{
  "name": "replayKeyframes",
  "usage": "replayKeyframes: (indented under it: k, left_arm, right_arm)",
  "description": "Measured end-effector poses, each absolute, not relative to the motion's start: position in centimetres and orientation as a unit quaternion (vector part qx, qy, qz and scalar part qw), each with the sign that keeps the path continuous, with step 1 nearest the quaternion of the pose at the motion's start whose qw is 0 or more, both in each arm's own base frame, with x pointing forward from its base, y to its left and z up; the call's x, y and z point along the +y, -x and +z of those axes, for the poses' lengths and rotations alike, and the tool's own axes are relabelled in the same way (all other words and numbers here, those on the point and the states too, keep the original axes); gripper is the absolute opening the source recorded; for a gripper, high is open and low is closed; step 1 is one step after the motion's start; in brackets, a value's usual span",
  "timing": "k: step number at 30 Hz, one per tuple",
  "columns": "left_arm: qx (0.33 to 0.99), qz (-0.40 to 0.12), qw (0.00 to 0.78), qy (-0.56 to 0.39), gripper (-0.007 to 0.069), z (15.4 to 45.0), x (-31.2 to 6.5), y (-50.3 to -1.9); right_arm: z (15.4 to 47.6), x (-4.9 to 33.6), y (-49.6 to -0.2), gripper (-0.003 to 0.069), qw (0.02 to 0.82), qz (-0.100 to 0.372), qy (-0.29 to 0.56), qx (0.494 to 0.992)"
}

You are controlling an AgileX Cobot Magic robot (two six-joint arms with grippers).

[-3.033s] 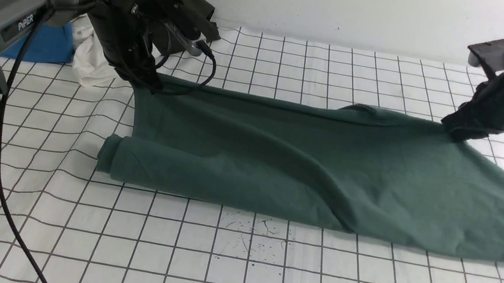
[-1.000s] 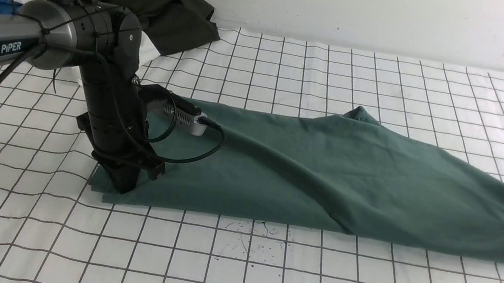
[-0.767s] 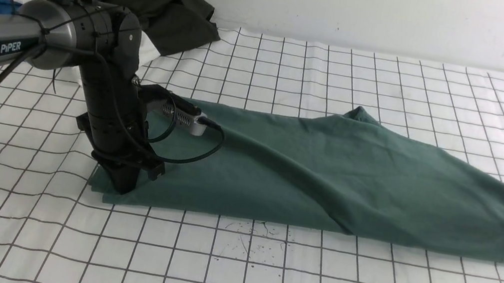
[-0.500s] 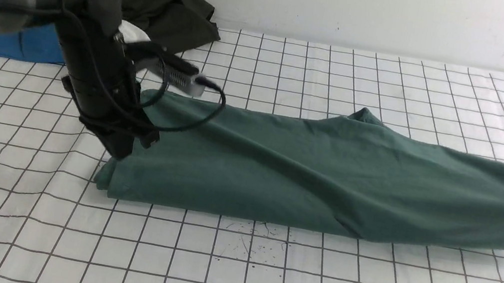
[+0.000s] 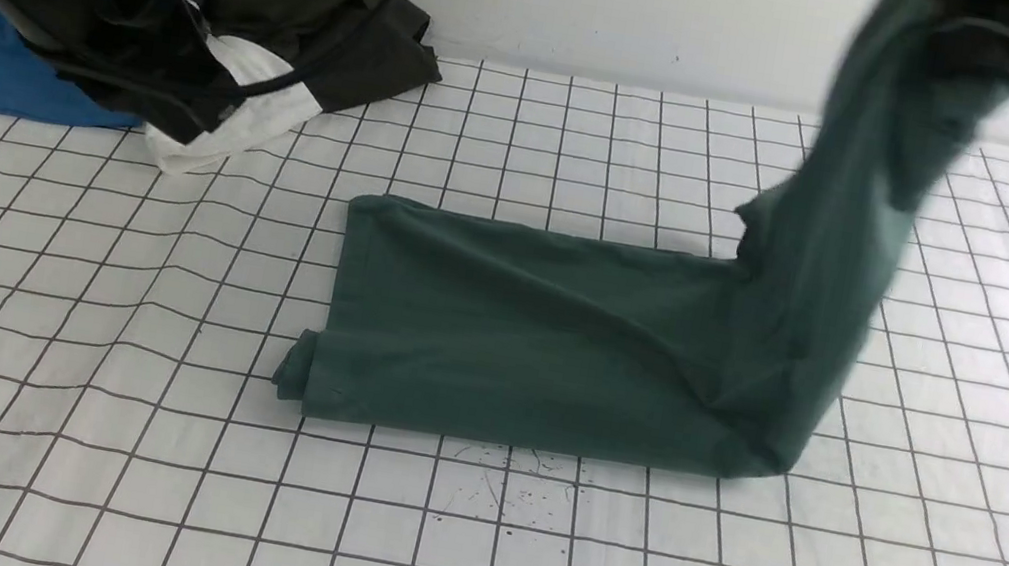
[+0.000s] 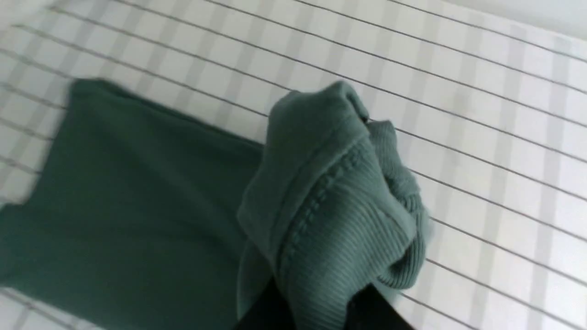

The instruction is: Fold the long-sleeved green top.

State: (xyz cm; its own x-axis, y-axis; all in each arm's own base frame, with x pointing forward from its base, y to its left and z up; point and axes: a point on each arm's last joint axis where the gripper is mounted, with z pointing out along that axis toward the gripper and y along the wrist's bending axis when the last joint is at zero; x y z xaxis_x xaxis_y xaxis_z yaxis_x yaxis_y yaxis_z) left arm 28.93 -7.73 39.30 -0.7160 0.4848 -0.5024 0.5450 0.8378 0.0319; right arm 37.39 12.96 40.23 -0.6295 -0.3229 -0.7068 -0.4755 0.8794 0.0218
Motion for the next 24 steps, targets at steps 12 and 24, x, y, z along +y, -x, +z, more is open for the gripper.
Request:
replayKeyframes:
  k: [12,24]
  left_arm:
    - [0.914,-0.057,0.287,-0.28,-0.0008,41.7,-7.1,-26.1]
    - [0.91,-0.059,0.302,-0.28,-0.0008,42.5,-7.0,-25.2]
  right_arm:
    - [27.8,32.4,-40.0,0.0076,0.3,0.202,0.338,0.869]
    - [31.4,33.1,-40.5,0.0543,0.316,0.228,0.351,0.851]
